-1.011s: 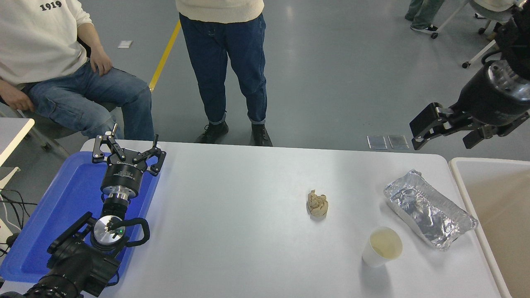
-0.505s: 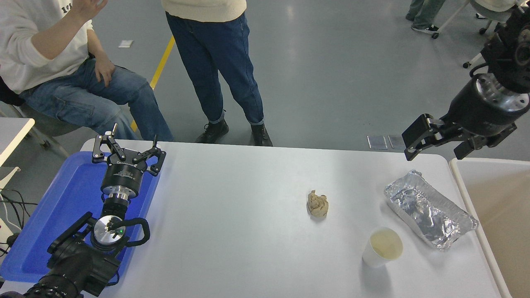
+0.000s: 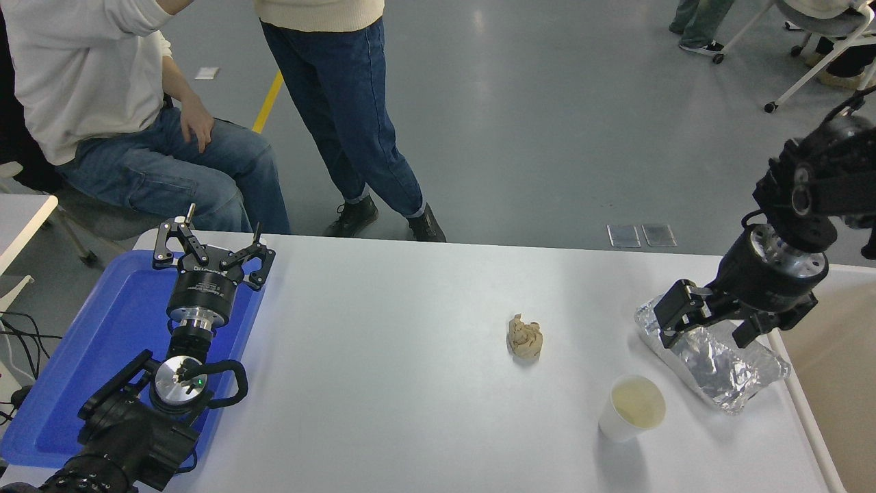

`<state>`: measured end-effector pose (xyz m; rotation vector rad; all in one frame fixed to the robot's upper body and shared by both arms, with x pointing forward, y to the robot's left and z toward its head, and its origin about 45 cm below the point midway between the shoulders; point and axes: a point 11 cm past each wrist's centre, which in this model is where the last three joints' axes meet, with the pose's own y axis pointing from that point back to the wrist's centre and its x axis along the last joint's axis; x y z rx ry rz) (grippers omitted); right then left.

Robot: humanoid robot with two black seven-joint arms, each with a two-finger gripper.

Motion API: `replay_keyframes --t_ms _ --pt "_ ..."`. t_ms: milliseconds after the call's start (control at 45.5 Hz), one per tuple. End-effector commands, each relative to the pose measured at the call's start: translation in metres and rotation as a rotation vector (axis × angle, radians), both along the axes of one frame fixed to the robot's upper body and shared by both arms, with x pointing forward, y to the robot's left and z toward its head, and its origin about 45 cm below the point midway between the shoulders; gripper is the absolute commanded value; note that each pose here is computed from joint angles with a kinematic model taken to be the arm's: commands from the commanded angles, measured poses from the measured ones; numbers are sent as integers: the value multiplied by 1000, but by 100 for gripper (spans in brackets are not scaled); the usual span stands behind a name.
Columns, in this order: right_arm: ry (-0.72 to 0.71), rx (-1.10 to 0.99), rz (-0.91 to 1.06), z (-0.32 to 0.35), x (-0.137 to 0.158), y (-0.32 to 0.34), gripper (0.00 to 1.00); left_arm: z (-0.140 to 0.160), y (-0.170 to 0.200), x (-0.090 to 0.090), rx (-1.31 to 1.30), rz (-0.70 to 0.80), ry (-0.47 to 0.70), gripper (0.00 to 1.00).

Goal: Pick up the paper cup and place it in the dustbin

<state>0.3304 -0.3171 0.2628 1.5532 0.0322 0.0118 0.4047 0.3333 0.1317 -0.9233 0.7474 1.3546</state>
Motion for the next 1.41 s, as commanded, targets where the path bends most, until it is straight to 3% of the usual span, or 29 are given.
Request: replay_keyframes --t_ms 0,286,1143,1253,1385 --pt "-1 -23 13 -41 -11 -2 91 0 0 0 0 -1 -1 100" --pt "-15 17 16 -84 -25 4 91 0 0 0 0 0 0 100" --pt "-68 43 10 -124 -31 10 90 0 0 0 0 0 0 100" --pt "-92 46 9 -124 -29 10 81 0 0 0 0 0 0 100" --pt "-106 47 8 -125 -27 10 62 0 0 0 0 -1 -1 100"
